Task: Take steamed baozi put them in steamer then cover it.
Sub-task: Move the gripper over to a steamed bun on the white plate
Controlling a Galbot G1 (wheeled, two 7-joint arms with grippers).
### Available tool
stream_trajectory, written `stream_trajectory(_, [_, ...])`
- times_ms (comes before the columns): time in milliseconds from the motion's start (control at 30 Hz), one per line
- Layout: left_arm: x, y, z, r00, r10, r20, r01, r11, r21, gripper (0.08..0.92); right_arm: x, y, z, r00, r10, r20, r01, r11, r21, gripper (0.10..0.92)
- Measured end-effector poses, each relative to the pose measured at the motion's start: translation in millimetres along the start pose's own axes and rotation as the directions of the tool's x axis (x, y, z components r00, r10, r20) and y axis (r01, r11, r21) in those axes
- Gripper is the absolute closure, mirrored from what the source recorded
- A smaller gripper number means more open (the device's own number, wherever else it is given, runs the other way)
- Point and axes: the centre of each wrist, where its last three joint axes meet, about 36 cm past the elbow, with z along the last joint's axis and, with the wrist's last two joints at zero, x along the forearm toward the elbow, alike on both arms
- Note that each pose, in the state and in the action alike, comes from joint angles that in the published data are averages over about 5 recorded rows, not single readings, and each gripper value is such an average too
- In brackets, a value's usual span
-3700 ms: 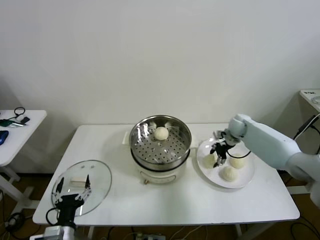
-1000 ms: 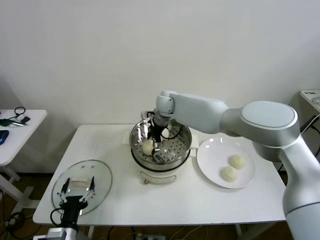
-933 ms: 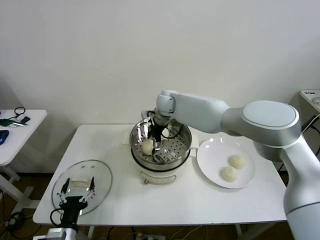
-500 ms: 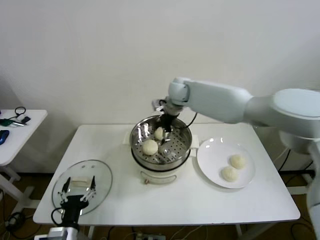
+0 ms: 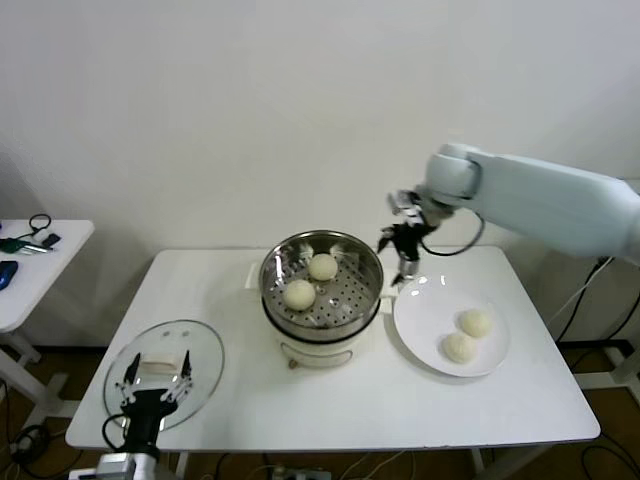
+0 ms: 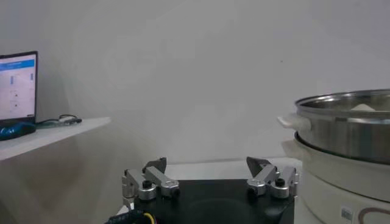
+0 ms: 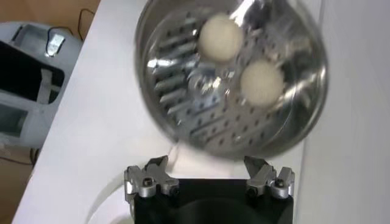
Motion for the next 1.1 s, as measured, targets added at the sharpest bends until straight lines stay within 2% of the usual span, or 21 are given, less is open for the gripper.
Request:
stream_trajectory(233, [2.1,-1.2,-0.1,1.0000,-0.003,-0.004,0.003,1.000,-0.003,0.177,-26.5,38.5,59.1,0.998,-0.028,-0.048,0.026,0.998,-0.050,0.200])
stream_trajectory(533, [4.2,-1.4,-3.8,1.0000,-0.008,-0.004,0.008,1.000,-0.010,0.177,-67.4,70.3,105.8,0.992,-0.066,-0.103,0.057,0.994,-0.093,0.200])
stream_trajectory(1100, [9.7,3.7,2.7,0.9991,-0.029,-0.031,0.029,1.000,-0.012,0.177,-130.8,76.8,130.3,0.983,-0.113,-0.144,0.095,0.988,-0.121,0.200])
